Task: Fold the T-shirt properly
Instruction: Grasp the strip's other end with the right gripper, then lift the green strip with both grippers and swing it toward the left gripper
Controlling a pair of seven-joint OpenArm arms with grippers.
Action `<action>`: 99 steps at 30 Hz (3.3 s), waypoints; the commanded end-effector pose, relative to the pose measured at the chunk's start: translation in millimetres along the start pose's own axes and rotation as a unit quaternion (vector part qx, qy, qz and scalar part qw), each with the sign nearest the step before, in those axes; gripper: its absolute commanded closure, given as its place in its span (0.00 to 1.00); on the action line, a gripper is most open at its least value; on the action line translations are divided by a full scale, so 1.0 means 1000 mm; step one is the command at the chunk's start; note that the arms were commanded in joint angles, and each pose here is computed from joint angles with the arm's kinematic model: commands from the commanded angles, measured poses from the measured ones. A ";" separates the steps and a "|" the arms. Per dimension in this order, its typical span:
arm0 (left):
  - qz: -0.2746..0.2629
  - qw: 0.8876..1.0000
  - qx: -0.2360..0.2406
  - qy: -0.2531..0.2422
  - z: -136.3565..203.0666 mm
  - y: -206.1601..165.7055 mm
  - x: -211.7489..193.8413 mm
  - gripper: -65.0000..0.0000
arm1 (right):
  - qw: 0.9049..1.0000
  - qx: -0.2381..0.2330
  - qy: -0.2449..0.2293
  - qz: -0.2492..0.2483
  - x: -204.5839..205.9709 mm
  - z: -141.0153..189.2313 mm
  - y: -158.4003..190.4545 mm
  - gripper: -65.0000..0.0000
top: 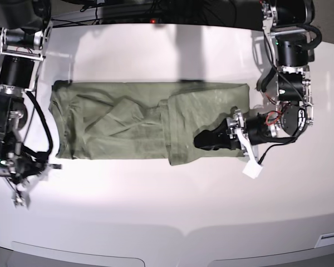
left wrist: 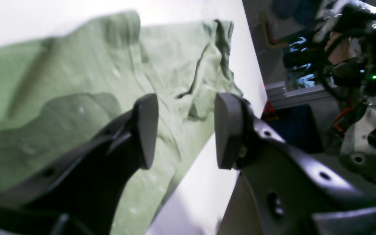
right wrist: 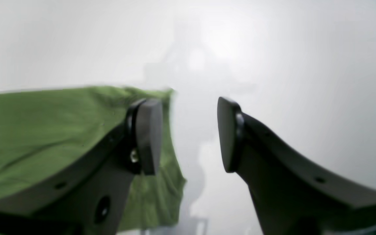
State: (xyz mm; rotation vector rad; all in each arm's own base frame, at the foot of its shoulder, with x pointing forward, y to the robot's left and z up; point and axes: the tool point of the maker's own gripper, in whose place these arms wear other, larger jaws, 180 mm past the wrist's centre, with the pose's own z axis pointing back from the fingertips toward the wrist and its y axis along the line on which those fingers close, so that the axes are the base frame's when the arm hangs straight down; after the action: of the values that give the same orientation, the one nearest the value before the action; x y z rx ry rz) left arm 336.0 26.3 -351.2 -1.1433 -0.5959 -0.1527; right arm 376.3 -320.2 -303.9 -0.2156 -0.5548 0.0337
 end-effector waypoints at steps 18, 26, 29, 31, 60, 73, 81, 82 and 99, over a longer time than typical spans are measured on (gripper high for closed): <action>-0.026 1.000 -0.005 -0.007 -0.002 -0.009 0.014 0.58 | 0.971 0.205 0.089 -0.084 -0.092 -0.024 -0.017 0.36; -0.112 0.986 0.071 0.101 -0.040 0.006 -0.027 0.58 | 0.956 0.243 0.112 -0.119 -0.113 -0.043 0.012 0.35; -0.149 0.973 0.089 0.151 -0.049 0.010 -0.047 0.58 | 0.947 0.271 0.122 -0.124 -0.121 -0.050 0.037 0.35; -0.174 0.963 0.104 0.178 -0.053 0.014 -0.057 0.58 | 0.943 0.284 0.121 -0.124 -0.121 -0.052 0.051 0.35; -0.269 0.932 0.190 0.151 -0.050 0.004 -0.015 0.58 | 0.907 0.392 0.057 -0.140 -0.068 -0.036 0.107 1.00; -0.358 0.848 0.391 0.013 0.022 -0.020 0.088 0.58 | 0.846 0.512 -0.024 -0.149 0.003 0.001 0.160 1.00; -0.349 0.814 0.457 0.083 0.067 0.030 0.047 0.60 | 0.832 0.532 -0.071 -0.142 0.045 0.019 0.162 1.00; -0.344 0.812 0.462 0.095 0.072 0.036 0.041 0.64 | 0.829 0.536 -0.074 -0.141 0.049 0.021 0.165 1.00; -0.303 0.777 0.530 0.157 0.101 0.087 0.020 0.57 | 0.767 0.633 -0.061 -0.080 0.073 0.062 0.289 1.00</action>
State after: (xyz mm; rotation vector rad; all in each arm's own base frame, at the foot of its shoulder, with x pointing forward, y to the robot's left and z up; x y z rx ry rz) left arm 337.4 152.9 -397.7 0.1941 -0.5434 -0.4891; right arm 396.5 -15.9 -302.9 1.1614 -0.4926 0.2281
